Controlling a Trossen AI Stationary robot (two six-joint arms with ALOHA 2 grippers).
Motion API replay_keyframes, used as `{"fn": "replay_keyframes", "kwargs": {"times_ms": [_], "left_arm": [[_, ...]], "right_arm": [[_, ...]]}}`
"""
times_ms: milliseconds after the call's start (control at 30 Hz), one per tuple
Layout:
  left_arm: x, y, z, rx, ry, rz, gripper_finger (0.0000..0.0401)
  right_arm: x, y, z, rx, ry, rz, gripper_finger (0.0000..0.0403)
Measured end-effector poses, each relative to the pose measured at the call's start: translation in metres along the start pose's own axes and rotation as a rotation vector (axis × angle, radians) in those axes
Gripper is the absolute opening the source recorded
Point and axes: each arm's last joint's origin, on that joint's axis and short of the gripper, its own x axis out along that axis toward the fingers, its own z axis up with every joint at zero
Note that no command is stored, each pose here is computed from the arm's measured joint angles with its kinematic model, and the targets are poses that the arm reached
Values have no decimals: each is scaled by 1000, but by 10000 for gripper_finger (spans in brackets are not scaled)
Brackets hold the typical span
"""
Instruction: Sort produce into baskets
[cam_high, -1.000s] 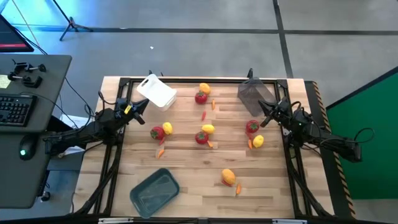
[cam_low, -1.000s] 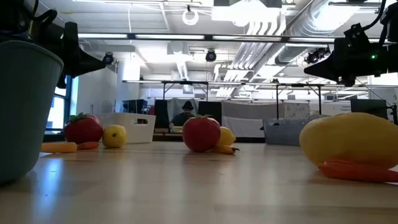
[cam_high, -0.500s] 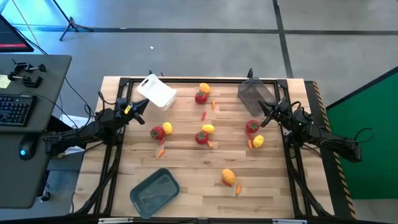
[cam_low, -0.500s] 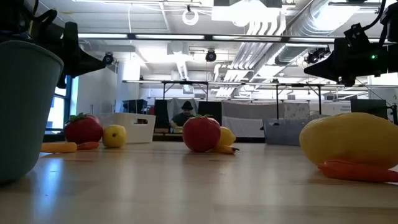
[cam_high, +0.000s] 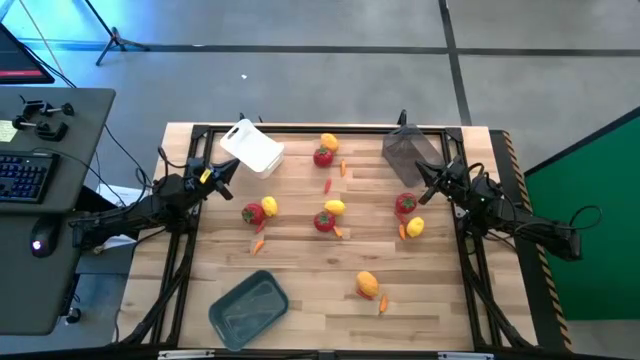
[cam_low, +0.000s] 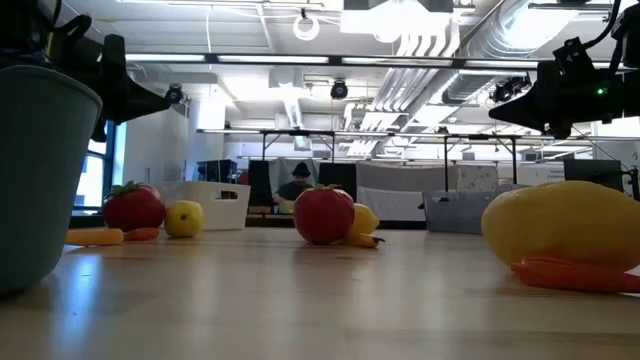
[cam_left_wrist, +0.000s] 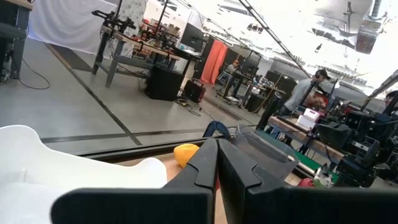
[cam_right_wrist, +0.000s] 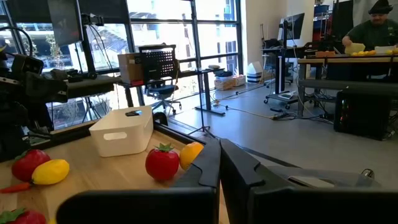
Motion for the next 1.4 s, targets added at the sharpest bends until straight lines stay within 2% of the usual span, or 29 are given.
{"fn": "replay_keyframes", "kwargs": {"times_ms": [267, 433, 567, 633, 700, 800, 1033, 1167, 1400], "left_arm": [[0, 0, 0, -100, 3, 0, 0], [1, 1, 0, -88, -13, 30, 0], [1, -3, 1, -102, 17, -79, 0], [1, -6, 5, -78, 43, -108, 0], [1, -10, 15, -4, 67, -116, 0], [2, -15, 26, 106, 165, -73, 0], [23, -41, 56, 154, 365, -56, 0], [46, -63, 66, 181, 493, -154, 0], [85, -101, 76, 212, 673, -436, 0]], "right_arm": [[0, 0, 0, 0, 0, 0, 0], [0, 0, 0, 0, 0, 0, 0], [0, 0, 0, 0, 0, 0, 0], [0, 0, 0, 0, 0, 0, 0], [0, 0, 0, 0, 0, 0, 0], [0, 0, 0, 0, 0, 0, 0], [0, 0, 0, 0, 0, 0, 0], [0, 0, 0, 0, 0, 0, 0], [0, 0, 0, 0, 0, 0, 0]]}}
